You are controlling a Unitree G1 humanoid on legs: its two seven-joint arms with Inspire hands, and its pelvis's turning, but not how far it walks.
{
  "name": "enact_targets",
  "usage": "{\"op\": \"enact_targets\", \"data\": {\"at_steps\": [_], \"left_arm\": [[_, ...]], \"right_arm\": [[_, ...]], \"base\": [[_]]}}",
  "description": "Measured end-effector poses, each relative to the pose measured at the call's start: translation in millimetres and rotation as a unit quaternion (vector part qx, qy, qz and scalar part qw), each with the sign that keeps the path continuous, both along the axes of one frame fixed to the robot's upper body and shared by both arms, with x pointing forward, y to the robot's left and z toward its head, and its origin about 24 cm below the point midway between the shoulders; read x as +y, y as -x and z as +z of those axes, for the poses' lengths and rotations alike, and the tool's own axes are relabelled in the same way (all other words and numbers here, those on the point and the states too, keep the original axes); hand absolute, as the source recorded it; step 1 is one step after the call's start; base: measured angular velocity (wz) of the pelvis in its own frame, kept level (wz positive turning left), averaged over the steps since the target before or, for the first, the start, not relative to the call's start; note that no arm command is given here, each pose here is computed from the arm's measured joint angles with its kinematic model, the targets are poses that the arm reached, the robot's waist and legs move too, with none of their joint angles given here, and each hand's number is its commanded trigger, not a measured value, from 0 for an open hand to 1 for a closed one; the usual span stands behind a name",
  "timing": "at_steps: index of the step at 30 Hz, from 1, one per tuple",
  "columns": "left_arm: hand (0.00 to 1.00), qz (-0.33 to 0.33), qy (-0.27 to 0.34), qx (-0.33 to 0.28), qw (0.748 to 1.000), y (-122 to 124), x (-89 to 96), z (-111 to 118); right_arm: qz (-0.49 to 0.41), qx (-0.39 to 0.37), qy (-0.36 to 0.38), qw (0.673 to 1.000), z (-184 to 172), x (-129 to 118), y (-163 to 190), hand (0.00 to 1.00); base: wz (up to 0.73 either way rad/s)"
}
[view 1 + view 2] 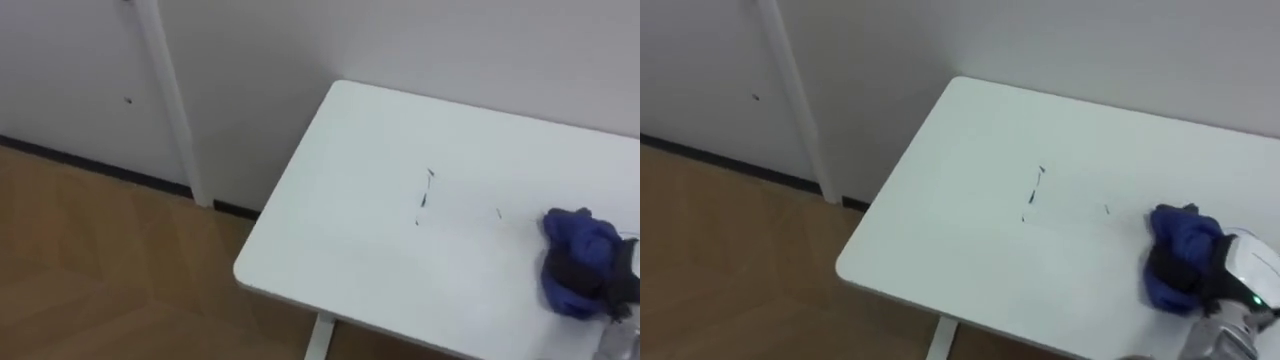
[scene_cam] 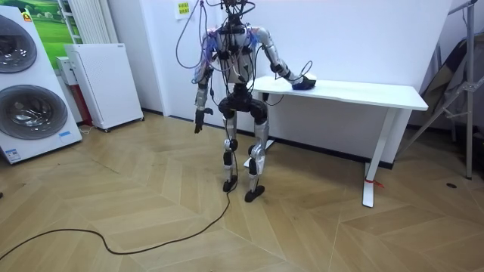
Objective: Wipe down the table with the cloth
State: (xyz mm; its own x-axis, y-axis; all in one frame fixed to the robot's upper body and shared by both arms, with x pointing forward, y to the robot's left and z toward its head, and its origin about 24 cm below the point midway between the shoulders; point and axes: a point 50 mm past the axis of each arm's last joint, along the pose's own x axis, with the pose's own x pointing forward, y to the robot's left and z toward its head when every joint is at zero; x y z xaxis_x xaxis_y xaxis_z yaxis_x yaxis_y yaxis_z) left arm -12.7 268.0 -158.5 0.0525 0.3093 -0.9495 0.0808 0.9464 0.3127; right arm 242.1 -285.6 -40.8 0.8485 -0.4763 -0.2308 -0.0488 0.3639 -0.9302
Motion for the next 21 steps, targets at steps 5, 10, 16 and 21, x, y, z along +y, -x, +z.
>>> {"op": "enact_targets", "data": {"at_steps": [5, 10, 16, 21], "left_arm": [[0.00, -0.015, 0.003, -0.066, 0.998, -44, 3.4, 1], [0.00, -0.017, -0.045, -0.067, 0.997, -47, 41.1, 16], [0.00, -0.004, -0.092, -0.073, 0.993, -40, 67.0, 30], [0.00, 0.012, -0.077, -0.065, 0.995, -21, 49.7, 22]], "right_arm": [[0.116, -0.026, -0.028, 0.992, 22, 58, -52, 1.00], [0.083, -0.048, -0.023, 0.995, 27, 39, -57, 1.00], [0.004, -0.042, -0.047, 0.998, 4, -3, -10, 1.00], [-0.085, -0.013, -0.012, 0.996, -2, -58, 45, 1.00]], "base": [[-0.09], [0.48], [0.53], [0.17]]}}
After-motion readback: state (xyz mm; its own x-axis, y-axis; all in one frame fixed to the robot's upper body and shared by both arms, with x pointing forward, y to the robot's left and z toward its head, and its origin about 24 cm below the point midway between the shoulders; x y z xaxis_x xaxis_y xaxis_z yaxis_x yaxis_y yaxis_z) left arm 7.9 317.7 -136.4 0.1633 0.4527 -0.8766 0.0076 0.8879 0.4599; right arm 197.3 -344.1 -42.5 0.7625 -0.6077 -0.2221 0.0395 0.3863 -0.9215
